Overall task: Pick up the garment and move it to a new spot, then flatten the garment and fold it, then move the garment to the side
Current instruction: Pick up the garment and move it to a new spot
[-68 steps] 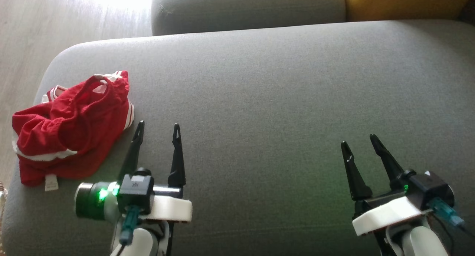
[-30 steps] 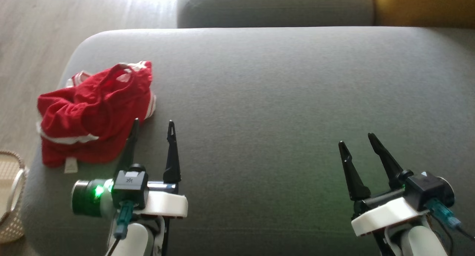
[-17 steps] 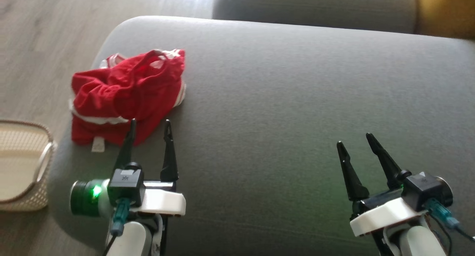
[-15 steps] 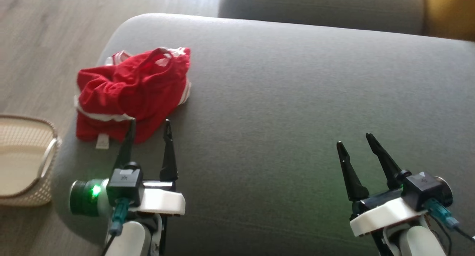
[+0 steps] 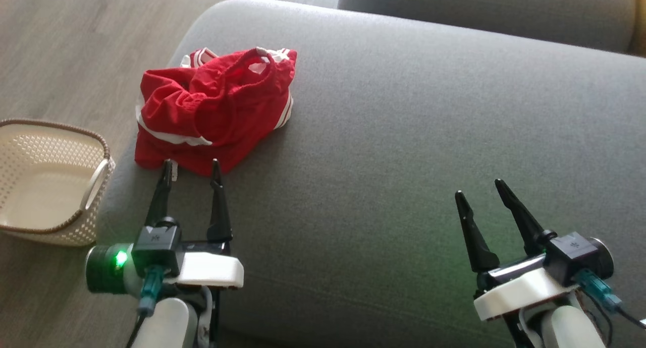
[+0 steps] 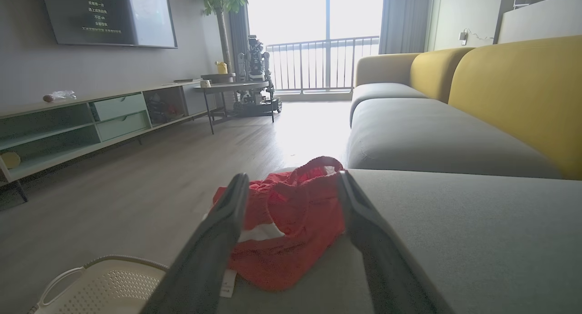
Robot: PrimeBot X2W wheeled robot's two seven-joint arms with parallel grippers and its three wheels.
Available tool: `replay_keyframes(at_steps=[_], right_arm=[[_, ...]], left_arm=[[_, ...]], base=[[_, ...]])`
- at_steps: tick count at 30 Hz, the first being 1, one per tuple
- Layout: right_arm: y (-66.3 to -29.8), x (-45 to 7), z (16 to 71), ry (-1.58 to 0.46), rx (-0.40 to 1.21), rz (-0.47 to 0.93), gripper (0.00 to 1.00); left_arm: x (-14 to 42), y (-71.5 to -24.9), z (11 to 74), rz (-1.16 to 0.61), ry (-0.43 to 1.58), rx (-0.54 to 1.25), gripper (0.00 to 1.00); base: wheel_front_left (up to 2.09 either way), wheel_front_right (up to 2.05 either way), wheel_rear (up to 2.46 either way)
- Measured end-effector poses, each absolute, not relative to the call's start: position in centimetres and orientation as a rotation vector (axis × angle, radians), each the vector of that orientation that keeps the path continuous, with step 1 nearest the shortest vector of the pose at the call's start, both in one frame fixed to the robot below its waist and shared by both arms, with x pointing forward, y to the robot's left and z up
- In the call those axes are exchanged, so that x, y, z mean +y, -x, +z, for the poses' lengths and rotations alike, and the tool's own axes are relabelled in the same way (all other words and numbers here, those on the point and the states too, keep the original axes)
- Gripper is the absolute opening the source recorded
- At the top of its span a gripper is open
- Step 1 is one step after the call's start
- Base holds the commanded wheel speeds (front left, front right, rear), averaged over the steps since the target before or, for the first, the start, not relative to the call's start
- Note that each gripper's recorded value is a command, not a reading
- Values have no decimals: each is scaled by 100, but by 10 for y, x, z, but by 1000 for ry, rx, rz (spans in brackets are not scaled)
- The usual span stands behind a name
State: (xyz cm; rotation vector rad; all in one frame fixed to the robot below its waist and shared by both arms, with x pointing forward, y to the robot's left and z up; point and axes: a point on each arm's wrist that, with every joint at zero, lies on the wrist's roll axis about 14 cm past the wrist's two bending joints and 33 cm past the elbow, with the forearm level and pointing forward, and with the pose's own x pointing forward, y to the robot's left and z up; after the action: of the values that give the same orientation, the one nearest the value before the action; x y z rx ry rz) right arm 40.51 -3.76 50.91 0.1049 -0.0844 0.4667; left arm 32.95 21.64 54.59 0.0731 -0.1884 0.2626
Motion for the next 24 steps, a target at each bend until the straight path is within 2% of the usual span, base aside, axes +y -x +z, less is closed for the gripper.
replay_keyframes(at_steps=[9,15,24], right_arm=[[-421,-33,498,-99,-70,472,100],[-435,-36,476,-85,-25,462,100],[-462,-41,451,-64,1,440,100]], left_arm=[[235,-348,524,297,-65,-114,100],[252,-397,536,290,-96,-144,100],[270,-463,503,271,-77,-42,100]], base=[[0,0,0],[0,0,0],[0,0,0]])
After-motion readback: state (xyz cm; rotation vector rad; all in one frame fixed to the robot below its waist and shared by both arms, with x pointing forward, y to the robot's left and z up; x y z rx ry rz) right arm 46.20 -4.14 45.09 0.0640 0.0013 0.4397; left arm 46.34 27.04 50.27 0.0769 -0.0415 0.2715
